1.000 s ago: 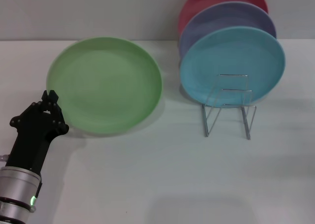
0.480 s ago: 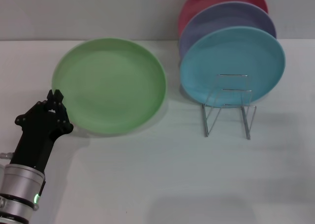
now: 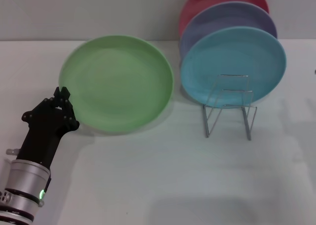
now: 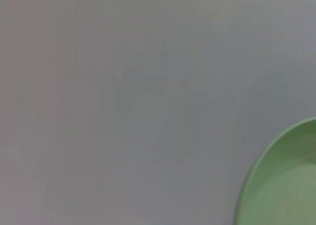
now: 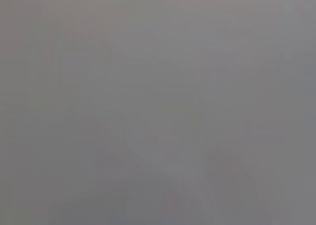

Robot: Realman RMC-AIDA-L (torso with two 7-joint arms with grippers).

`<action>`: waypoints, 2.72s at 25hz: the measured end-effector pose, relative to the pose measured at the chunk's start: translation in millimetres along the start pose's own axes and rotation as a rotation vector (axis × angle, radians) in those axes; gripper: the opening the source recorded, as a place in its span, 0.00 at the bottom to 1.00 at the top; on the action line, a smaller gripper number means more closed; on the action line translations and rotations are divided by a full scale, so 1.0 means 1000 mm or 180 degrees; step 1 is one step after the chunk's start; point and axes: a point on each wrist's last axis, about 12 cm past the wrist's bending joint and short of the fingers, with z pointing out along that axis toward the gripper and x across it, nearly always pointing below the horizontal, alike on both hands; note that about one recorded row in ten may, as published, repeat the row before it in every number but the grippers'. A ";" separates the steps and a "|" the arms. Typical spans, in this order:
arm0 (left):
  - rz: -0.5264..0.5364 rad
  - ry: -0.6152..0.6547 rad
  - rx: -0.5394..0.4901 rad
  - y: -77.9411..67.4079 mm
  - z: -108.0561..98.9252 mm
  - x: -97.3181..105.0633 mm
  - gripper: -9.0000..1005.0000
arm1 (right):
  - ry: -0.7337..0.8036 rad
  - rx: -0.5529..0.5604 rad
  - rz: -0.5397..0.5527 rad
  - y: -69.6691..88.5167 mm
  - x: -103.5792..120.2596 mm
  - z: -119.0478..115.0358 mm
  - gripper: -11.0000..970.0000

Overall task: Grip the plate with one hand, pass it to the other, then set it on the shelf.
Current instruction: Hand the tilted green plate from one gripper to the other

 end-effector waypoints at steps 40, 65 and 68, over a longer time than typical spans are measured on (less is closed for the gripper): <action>0.0285 -0.0121 -0.0049 0.000 0.004 -0.005 0.07 | 0.0878 -0.0967 0.0250 0.094 0.038 0.021 0.74; 0.0282 -0.0199 -0.0047 0.000 0.007 -0.009 0.07 | 0.0964 -0.1062 0.0233 0.099 0.042 0.030 0.74; 0.0294 -0.0202 -0.0049 0.001 0.007 -0.009 0.07 | 0.0967 -0.1091 0.0227 0.100 0.042 0.032 0.74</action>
